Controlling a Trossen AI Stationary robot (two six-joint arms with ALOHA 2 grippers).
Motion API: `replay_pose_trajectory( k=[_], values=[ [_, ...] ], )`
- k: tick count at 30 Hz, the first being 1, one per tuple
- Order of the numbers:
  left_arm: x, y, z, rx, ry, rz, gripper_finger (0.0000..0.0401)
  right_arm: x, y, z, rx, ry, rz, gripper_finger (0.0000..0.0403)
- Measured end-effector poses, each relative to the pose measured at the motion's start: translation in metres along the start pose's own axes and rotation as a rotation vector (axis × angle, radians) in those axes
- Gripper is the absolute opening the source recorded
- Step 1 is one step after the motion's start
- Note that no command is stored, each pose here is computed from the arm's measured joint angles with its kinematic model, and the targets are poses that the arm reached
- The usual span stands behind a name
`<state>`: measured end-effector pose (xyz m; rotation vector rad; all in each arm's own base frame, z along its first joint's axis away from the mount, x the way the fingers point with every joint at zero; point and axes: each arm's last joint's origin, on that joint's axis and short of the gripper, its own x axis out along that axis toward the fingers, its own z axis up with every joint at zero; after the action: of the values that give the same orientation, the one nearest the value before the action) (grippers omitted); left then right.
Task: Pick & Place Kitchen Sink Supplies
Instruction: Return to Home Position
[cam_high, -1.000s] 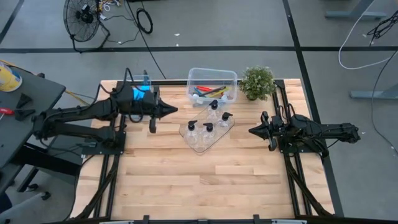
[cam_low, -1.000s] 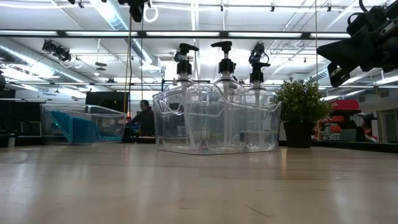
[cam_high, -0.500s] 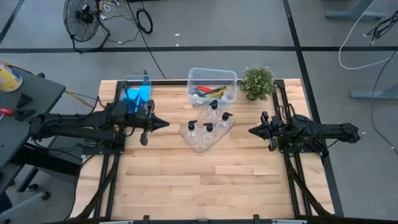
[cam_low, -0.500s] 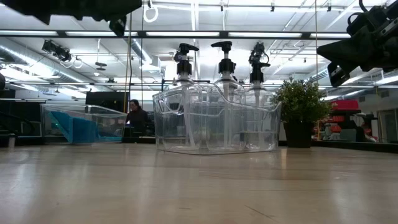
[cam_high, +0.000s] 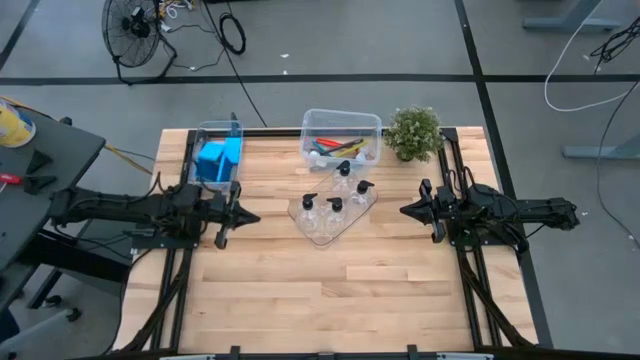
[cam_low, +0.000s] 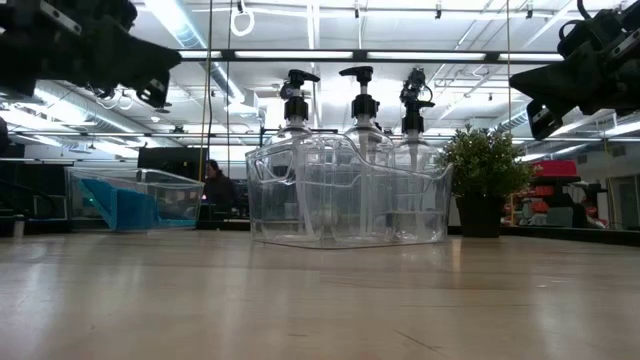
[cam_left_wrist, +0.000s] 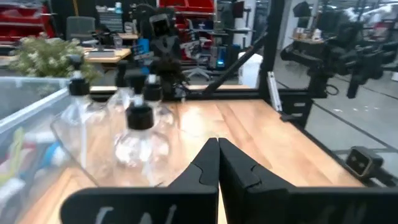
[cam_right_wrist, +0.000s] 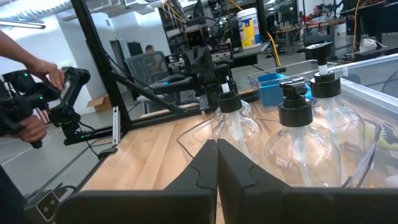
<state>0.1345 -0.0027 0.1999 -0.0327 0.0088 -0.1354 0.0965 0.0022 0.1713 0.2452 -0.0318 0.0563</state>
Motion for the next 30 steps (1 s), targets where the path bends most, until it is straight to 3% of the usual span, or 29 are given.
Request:
replay_pose_trajectory(
  k=[10,20,30],
  values=[
    [-0.012,-0.001,0.0,0.035,-0.157,0.052,0.0,0.0,0.0,0.0,0.0,0.0,0.0,0.0004],
    [-0.017,-0.001,-0.017,0.034,-0.146,0.052,0.0,0.0,0.0,0.0,0.0,0.0,0.0,0.0004],
    [-0.025,-0.004,-0.017,0.069,-0.158,0.034,0.0,0.0,0.0,0.0,0.0,0.0,0.0,0.0004]
  ],
)
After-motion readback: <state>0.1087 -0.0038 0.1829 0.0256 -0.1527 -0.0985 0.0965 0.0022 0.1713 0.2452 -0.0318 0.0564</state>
